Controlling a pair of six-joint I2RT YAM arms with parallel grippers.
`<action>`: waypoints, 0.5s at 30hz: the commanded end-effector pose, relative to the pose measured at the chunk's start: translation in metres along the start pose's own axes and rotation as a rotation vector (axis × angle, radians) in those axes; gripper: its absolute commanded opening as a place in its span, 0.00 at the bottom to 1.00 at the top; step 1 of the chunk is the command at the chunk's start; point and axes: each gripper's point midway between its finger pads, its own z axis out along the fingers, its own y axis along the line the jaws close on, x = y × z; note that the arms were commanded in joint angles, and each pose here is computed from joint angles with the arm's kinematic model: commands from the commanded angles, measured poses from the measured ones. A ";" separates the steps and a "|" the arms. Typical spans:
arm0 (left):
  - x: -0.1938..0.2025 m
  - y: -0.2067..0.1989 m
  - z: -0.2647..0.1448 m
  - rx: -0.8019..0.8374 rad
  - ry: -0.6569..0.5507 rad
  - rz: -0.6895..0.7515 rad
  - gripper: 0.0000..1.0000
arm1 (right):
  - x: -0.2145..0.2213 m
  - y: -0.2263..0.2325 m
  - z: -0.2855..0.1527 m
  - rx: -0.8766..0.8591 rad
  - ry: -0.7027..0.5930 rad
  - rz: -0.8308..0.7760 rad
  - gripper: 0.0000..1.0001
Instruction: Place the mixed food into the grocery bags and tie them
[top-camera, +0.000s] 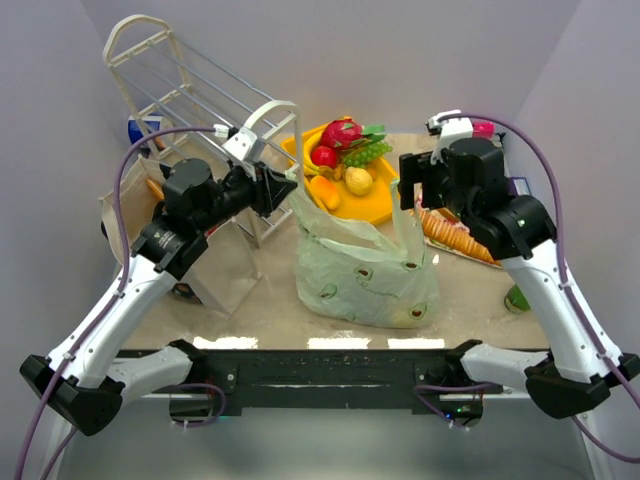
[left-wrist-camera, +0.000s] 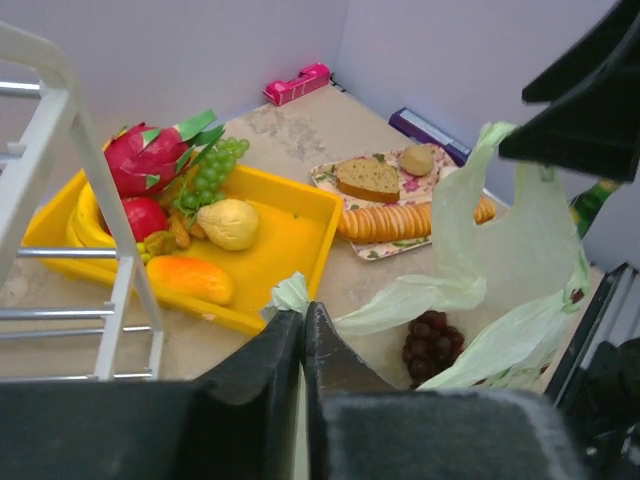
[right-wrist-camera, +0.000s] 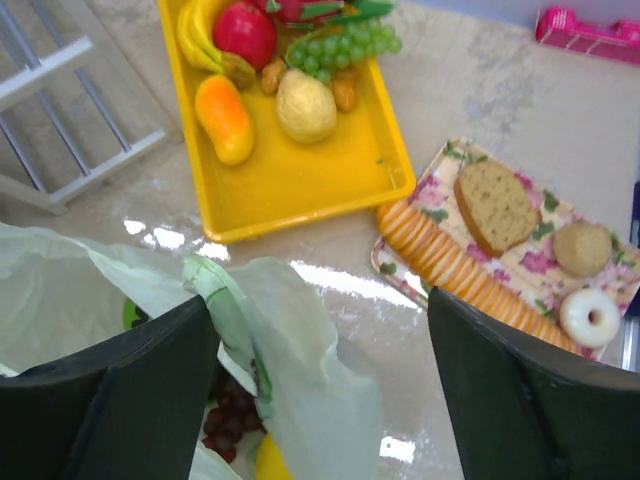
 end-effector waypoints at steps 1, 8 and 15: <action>-0.018 -0.008 -0.008 0.053 -0.039 0.106 0.44 | -0.048 -0.009 -0.050 -0.026 -0.173 0.011 0.94; -0.019 -0.012 -0.018 0.079 -0.042 0.181 1.00 | -0.082 0.019 -0.075 -0.213 -0.251 -0.024 0.96; -0.023 -0.014 -0.028 0.224 -0.055 0.210 1.00 | -0.091 0.091 -0.062 -0.573 -0.220 -0.078 0.96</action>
